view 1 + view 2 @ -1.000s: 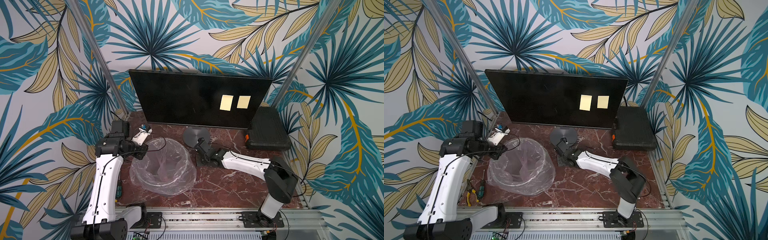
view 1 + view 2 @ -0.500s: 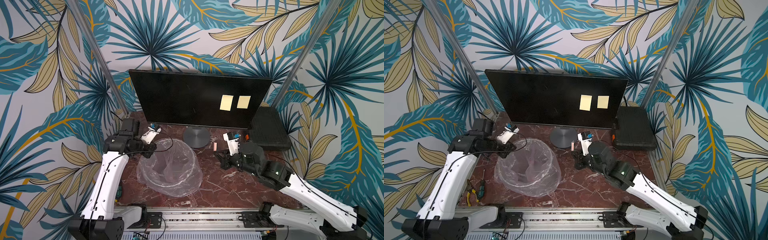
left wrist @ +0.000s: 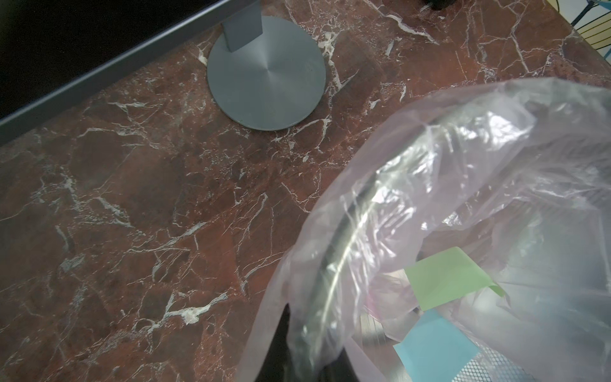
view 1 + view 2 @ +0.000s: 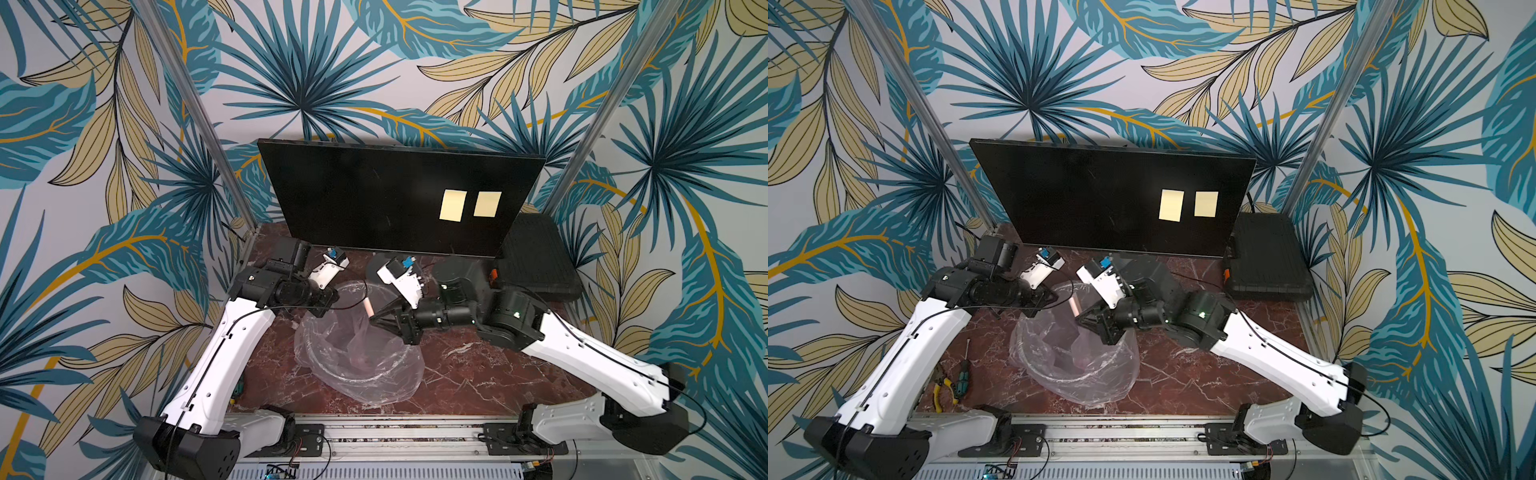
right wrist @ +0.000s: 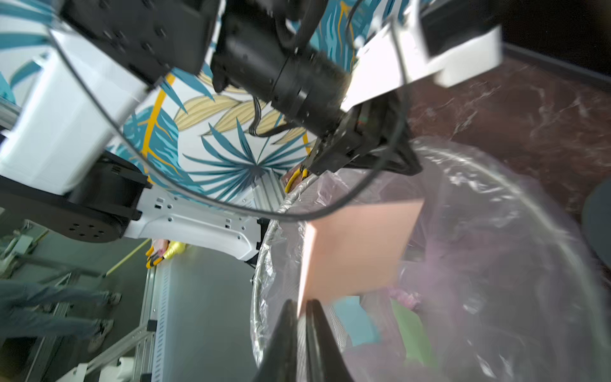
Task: Remove the sticky note from the monitor
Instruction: Place the sticky note in the trash bin.
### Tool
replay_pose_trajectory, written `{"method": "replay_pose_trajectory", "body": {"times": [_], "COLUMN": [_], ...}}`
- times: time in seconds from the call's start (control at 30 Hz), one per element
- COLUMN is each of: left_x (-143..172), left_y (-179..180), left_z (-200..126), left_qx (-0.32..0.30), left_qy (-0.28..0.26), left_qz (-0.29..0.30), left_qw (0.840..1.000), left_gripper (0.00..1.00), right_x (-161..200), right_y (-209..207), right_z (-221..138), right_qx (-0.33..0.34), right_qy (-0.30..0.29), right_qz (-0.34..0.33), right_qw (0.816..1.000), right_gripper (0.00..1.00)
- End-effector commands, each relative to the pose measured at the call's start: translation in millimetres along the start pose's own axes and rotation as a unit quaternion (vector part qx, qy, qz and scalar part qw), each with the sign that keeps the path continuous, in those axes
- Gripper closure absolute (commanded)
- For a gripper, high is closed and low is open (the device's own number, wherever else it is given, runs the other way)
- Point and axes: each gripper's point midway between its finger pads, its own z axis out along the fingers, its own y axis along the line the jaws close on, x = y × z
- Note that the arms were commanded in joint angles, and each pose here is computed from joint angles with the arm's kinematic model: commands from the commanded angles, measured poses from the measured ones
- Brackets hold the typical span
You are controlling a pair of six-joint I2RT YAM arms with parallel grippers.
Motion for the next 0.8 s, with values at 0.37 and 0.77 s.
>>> {"method": "replay_pose_trajectory", "body": {"times": [0.37, 0.77], "left_x": [11.5, -14.4], "left_y": [-13.4, -23.2], "left_z": [-4.0, -33.5], "left_qx": [0.022, 0.03], "left_qy": [0.028, -0.017], "left_qz": [-0.013, 0.013], "left_qw": [0.999, 0.999], "left_gripper": [0.79, 0.25], "right_x": [45.3, 58.0], "right_y": [-23.4, -18.7], "right_z": [13.9, 9.6], "right_qx": [0.035, 0.016], "right_qy": [0.063, 0.08], "right_qz": [0.007, 0.008], "right_qw": [0.997, 0.997], "right_gripper": [0.27, 0.24]}}
